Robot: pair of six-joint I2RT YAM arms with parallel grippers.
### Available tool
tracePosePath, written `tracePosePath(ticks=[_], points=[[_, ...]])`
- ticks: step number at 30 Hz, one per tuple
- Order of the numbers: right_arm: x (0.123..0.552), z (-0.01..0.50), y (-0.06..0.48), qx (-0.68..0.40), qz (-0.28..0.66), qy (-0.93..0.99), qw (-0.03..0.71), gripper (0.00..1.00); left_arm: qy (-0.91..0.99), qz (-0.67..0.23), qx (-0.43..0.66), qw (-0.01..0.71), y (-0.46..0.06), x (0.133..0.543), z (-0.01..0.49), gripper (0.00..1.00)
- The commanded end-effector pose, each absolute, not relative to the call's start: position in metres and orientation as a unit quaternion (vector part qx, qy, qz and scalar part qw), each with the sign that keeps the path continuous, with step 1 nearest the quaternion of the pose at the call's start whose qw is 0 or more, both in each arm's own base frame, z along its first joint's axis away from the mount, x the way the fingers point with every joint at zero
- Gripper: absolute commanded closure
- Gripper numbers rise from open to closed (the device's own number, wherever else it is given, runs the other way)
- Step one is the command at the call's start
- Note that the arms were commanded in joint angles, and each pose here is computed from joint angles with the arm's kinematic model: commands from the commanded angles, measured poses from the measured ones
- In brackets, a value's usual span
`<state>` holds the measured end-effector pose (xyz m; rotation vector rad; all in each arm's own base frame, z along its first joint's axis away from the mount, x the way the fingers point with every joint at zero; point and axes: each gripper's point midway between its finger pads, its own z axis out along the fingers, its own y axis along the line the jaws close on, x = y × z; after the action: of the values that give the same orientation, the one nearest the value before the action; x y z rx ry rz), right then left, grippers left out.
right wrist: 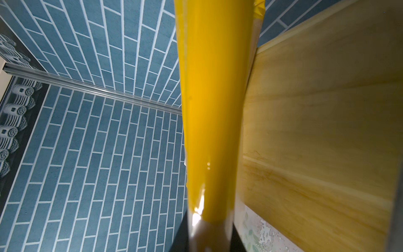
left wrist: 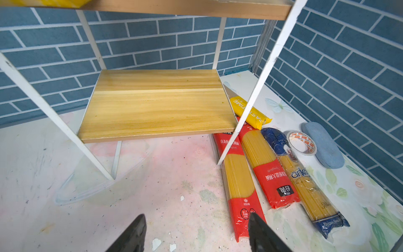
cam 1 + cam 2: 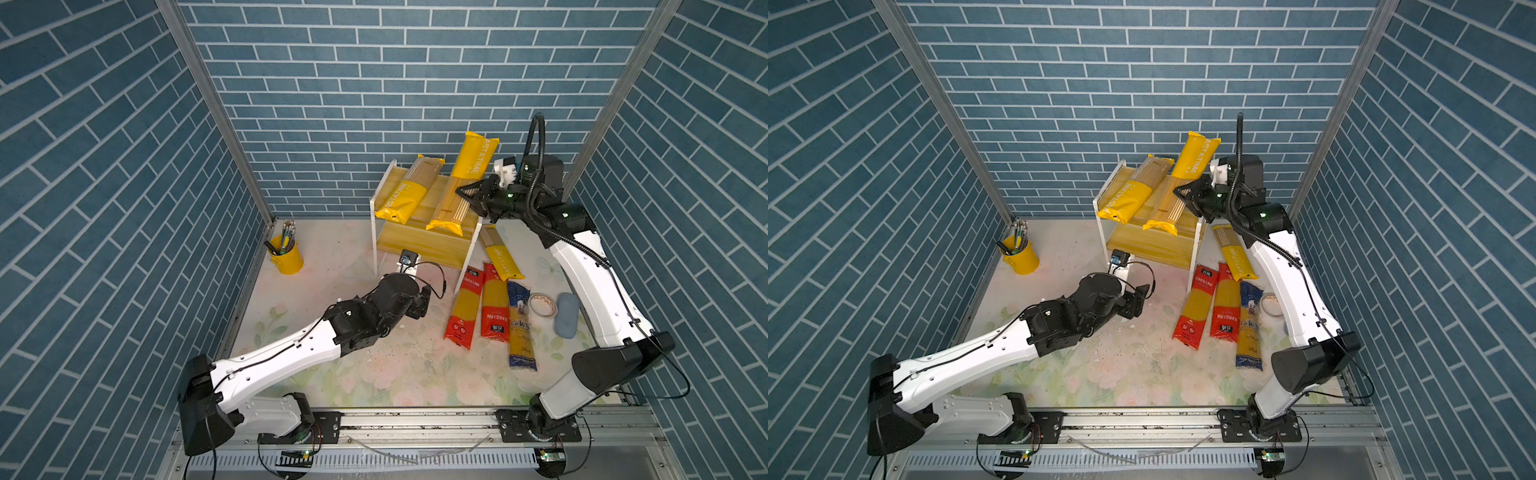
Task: Arrange pasta packages on shelves
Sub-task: Place the pasta bag on the shelf.
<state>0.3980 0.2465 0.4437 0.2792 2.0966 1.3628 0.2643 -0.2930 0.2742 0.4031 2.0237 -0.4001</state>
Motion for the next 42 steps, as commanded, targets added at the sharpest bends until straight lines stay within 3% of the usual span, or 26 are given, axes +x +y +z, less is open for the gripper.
tracePosePath(ticks=[1,13,30,42], points=[[0.389,0.533,0.244,0.064,0.571,0.720,0.389,1.00,0.848,-0.145,0.159,0.485,-0.280,0.263,0.264,0.26],[0.410,0.518,0.254,0.094,0.570,0.741,0.341,1.00,0.856,-0.175,0.125,0.470,-0.258,0.265,0.251,0.24],[0.454,0.450,0.261,0.187,0.533,0.776,0.281,1.00,0.860,-0.187,0.101,0.465,-0.245,0.260,0.237,0.23],[0.455,0.435,0.292,0.153,0.553,0.786,0.230,1.00,0.862,-0.181,0.102,0.462,-0.248,0.263,0.231,0.23]])
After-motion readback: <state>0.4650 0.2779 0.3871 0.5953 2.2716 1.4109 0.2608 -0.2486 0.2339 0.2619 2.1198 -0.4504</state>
